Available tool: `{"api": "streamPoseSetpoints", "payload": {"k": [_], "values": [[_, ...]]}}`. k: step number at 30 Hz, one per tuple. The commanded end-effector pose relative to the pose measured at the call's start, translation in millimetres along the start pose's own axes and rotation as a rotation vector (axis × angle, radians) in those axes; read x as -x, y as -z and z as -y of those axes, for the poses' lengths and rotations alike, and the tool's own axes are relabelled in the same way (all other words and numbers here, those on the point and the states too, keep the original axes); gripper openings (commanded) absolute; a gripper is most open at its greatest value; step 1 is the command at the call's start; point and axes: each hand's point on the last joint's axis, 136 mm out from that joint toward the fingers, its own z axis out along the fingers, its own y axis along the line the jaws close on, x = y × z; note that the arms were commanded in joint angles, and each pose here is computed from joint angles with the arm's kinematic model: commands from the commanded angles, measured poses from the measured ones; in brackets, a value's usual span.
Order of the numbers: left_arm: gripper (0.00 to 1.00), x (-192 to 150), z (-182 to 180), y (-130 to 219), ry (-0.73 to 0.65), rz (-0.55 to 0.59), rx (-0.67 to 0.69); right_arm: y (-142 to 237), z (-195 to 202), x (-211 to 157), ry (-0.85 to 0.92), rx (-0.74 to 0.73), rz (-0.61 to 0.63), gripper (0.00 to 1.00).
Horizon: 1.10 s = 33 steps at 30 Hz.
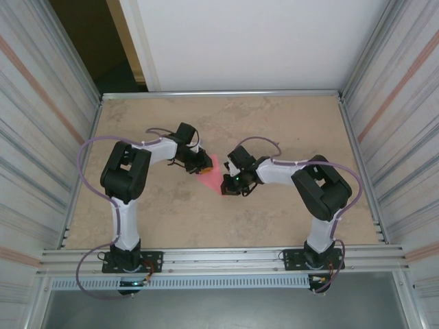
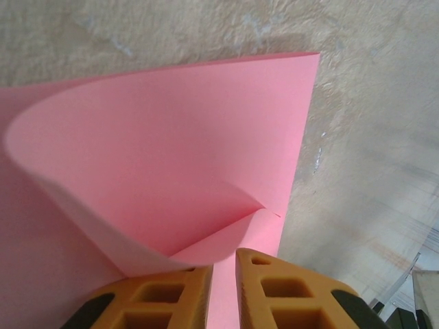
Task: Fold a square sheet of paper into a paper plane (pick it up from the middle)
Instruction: Fourth fold the wing at the center of the table.
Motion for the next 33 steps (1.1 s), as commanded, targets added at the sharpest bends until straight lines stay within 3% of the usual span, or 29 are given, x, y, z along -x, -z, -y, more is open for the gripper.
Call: {"api": "streamPoseSetpoints", "payload": {"k": [1, 7, 14, 25, 33], "values": [[0.20, -31, -86, -28, 0.103, -0.089, 0.293, 5, 23, -37, -0.021, -0.072, -0.093, 0.03], [0.20, -30, -81, -27, 0.094, -0.087, 0.279, 17, 29, -47, -0.025, -0.076, -0.077, 0.03], [0.20, -29, -69, -26, 0.071, -0.080, 0.253, 50, -23, -1, 0.064, 0.046, 0.122, 0.06], [0.20, -28, -52, -22, 0.054, -0.071, 0.207, 3, -31, 47, 0.041, 0.011, 0.116, 0.00], [0.20, -18, -23, -5, -0.001, -0.027, 0.128, -17, 7, 31, -0.025, -0.059, 0.050, 0.00]]}}
